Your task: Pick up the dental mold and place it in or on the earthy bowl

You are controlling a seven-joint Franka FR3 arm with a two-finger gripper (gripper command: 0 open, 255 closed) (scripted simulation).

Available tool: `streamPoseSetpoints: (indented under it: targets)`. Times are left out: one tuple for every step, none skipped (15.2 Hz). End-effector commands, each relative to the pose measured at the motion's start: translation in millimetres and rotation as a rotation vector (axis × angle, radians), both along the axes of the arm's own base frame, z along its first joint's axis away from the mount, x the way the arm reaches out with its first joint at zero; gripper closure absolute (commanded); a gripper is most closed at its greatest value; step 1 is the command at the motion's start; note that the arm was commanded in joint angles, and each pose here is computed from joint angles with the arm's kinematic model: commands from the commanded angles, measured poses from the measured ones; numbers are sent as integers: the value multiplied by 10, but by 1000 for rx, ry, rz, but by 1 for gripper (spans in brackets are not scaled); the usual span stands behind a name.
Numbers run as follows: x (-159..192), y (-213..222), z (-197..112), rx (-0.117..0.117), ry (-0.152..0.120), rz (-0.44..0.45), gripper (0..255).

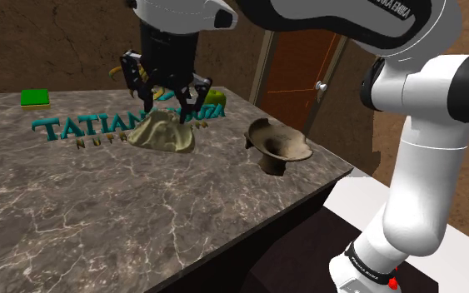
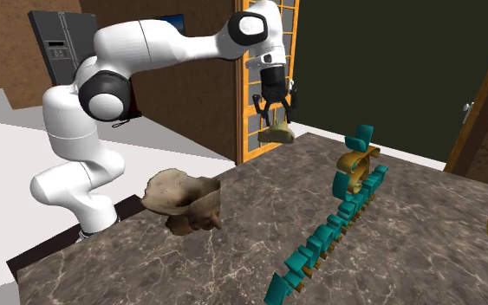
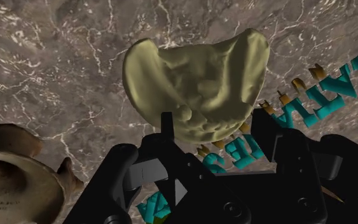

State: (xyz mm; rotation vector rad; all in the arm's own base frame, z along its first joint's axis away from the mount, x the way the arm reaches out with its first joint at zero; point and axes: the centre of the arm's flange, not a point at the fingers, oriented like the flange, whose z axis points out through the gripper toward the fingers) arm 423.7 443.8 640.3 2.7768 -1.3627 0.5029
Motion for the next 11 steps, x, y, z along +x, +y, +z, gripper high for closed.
streamPoseSetpoints:
  targets:
    - [1,-15,116,0,0,0,255]
    - [1,-15,168,0,0,0,255]
    - [1,-15,221,0,0,0,255]
    - [1,-15,274,0,0,0,255]
    - [1,-15,325,0,0,0,255]
    - [-23,-144,335,0,0,0,255]
    - [-47,-274,345,0,0,0,255]
    - [-71,-403,355,0,0,0,255]
    - [-95,-533,365,0,0,0,255]
    - [-119,-662,375,0,0,0,255]
    - [-143,-791,386,0,0,0,255]
